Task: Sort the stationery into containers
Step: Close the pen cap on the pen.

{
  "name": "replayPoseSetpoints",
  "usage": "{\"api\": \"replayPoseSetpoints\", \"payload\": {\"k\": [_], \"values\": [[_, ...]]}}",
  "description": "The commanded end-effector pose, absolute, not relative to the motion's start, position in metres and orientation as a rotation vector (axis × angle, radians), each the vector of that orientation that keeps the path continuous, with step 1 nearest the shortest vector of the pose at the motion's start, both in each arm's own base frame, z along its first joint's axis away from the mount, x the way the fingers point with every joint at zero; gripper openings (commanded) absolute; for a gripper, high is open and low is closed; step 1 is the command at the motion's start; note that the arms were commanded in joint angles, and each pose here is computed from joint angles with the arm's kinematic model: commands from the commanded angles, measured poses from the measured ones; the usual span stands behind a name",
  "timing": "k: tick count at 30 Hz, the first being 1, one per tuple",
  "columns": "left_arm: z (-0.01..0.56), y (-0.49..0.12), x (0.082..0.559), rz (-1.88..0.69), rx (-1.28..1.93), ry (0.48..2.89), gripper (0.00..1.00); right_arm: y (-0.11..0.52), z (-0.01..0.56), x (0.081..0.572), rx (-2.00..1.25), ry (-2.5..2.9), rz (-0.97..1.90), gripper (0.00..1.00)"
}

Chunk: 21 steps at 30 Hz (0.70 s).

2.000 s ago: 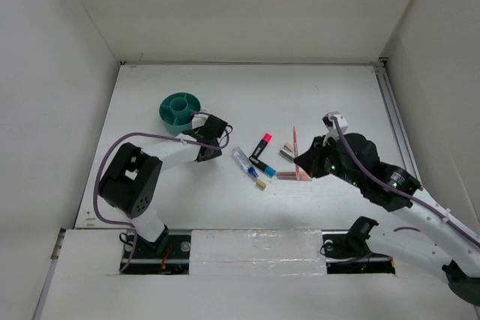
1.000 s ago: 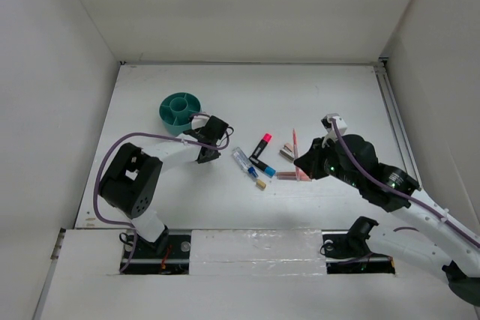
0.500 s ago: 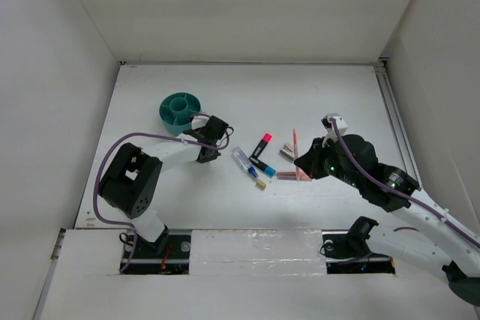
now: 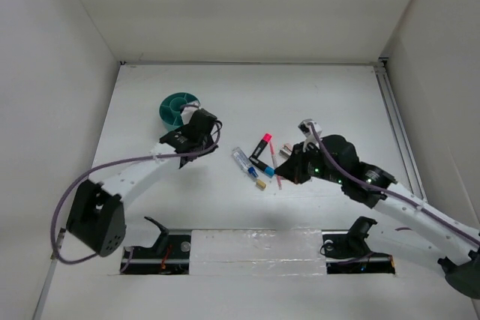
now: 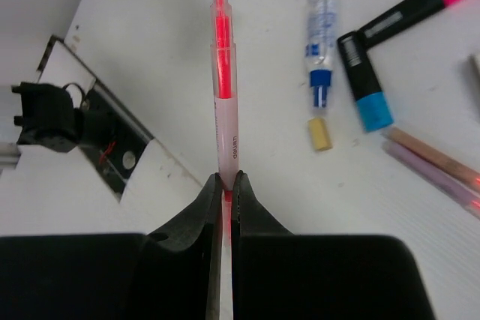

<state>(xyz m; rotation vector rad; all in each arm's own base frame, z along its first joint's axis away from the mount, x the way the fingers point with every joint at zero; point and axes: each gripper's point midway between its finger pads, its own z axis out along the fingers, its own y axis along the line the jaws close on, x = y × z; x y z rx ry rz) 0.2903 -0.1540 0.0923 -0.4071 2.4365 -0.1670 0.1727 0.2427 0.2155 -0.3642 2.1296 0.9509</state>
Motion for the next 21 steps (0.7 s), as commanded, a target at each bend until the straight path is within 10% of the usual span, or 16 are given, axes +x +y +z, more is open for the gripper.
{"api": "replayPoseSetpoints", "payload": {"k": [1,21], "values": [[0.168,-0.163,0.305,-0.317,-0.374,2.251,0.0,0.286,0.226,0.162,-0.466,2.034,1.218,0.0],[0.319,-0.177,0.254,-0.876,-0.164,1.705,0.0,0.388,0.26,0.14,-0.529,1.764,1.693,0.0]]}}
